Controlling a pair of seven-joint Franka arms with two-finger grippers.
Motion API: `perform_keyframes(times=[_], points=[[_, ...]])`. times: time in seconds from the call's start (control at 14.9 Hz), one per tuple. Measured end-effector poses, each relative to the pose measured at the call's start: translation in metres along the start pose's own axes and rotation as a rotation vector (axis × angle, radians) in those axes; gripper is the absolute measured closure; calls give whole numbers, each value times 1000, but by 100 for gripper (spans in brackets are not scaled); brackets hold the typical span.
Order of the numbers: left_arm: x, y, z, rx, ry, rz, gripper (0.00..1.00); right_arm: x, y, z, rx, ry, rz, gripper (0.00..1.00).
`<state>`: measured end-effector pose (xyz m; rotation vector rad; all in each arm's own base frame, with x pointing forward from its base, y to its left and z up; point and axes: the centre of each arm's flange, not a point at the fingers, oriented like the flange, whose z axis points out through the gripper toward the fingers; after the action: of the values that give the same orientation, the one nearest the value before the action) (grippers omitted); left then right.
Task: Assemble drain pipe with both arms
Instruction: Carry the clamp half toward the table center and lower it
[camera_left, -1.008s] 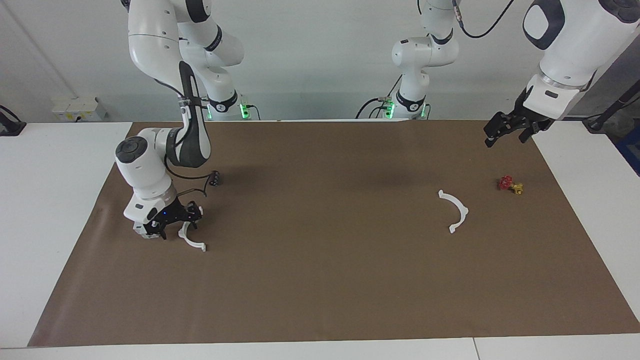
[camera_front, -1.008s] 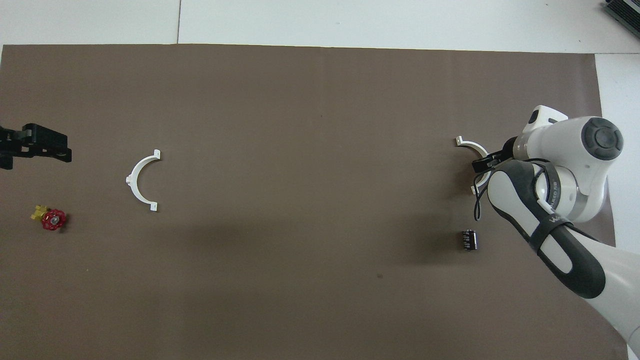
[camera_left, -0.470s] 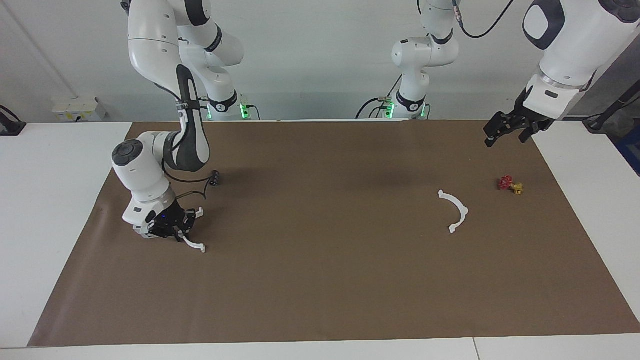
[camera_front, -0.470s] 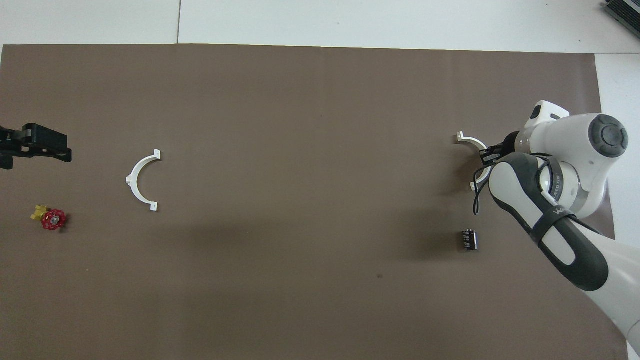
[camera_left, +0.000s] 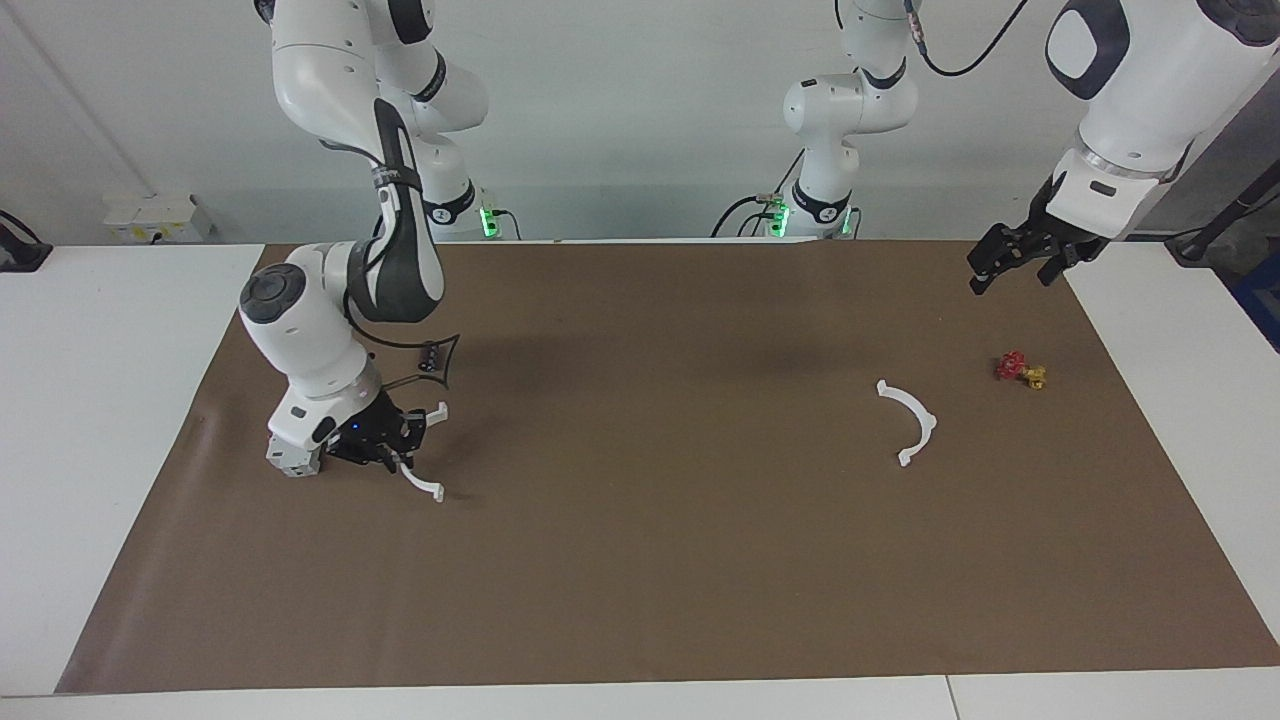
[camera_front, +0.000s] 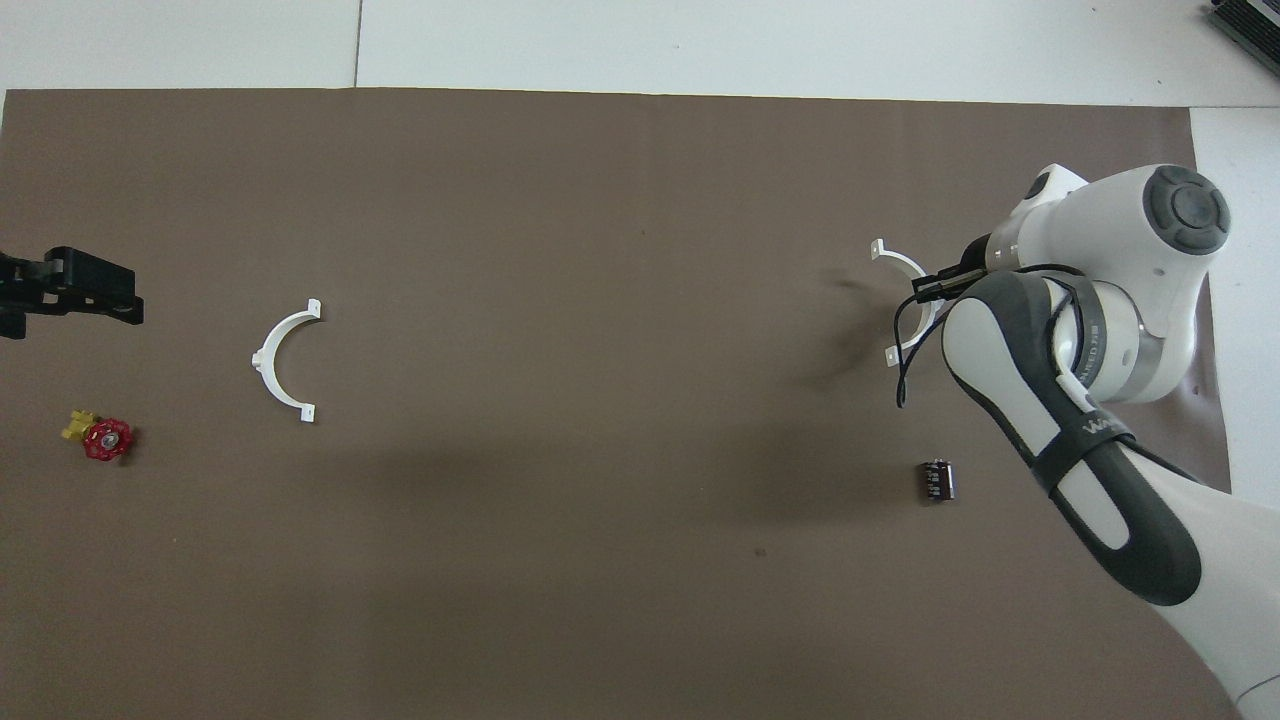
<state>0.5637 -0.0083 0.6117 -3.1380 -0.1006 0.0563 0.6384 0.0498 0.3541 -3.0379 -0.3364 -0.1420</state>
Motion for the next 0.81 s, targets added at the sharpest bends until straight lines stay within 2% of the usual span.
perform_keyframes(times=[0.47, 0.81], points=[[0, 0, 0, 0, 0, 0, 0, 3, -170, 9, -16, -7, 47, 79], [0, 0, 0, 0, 0, 0, 0, -4, -244, 47, -13, 29, 11, 79]])
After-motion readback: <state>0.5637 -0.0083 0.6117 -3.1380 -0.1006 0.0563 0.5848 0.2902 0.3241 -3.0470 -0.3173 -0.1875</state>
